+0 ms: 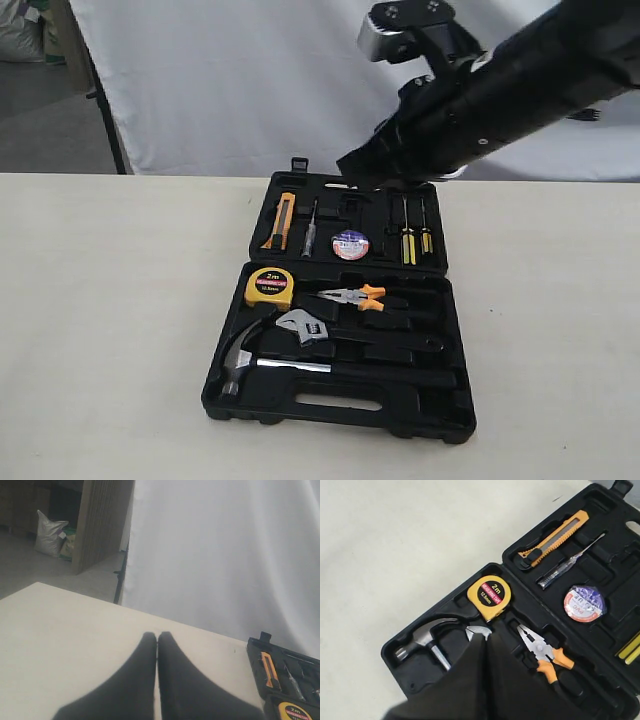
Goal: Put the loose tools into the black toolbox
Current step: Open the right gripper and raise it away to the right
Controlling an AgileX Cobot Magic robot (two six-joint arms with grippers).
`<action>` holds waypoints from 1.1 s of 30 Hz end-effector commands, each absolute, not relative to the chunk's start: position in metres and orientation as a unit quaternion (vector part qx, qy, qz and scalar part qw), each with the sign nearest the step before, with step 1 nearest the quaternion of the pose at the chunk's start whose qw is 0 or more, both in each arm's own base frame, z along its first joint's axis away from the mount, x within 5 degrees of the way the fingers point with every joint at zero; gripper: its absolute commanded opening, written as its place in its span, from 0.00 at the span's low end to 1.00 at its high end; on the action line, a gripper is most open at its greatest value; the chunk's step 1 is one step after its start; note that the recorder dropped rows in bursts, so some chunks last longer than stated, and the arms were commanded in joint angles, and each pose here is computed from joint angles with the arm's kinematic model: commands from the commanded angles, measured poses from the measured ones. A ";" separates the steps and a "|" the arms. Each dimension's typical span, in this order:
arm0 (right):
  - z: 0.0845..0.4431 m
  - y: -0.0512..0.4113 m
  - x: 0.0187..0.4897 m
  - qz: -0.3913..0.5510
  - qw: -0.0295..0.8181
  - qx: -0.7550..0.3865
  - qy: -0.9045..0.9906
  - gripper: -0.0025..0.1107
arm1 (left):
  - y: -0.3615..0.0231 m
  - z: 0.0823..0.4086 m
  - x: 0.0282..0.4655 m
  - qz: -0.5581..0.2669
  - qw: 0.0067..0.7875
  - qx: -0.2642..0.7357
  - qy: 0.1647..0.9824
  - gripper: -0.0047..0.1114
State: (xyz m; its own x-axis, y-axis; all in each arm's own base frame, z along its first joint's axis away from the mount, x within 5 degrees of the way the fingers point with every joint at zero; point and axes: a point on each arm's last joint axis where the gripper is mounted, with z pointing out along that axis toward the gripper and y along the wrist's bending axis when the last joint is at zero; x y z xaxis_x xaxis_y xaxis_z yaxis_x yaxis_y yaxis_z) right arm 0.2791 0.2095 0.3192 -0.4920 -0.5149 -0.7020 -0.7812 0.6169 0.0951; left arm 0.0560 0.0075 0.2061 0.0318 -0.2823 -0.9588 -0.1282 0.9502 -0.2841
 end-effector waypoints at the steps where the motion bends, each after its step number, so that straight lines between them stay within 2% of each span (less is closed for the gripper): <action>1: 0.331 0.182 0.243 0.212 0.381 -0.350 0.829 0.02 | 0.009 0.208 0.055 -0.046 0.708 -0.156 0.687 0.05; 12: 0.297 0.115 0.162 0.195 0.497 -0.264 0.803 0.02 | 0.009 0.208 0.055 -0.046 0.708 -0.156 0.687 0.05; 22: 0.254 0.077 0.105 0.235 0.522 -0.196 0.796 0.02 | 0.009 0.208 0.055 -0.046 0.708 -0.156 0.687 0.05; 25: 0.240 0.065 0.092 0.226 0.549 -0.191 0.781 0.02 | 0.009 0.208 0.055 -0.046 0.708 -0.156 0.687 0.05; 29: 0.221 0.052 0.076 0.172 0.588 -0.245 0.751 0.02 | 0.009 0.208 0.055 -0.046 0.708 -0.156 0.687 0.05; 33: 0.203 0.041 0.064 0.185 0.615 -0.213 0.737 0.02 | 0.009 0.208 0.055 -0.046 0.708 -0.156 0.687 0.05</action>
State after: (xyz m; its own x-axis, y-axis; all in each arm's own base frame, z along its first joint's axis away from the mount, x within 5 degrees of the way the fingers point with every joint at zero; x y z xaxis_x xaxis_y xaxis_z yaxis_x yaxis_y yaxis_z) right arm 0.0688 0.0469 0.2125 -0.1849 -0.1203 -0.9754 -0.5609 0.8279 0.0042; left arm 0.0560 0.0075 0.2061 0.0318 -0.2823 -0.9588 -0.1282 0.9502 -0.2841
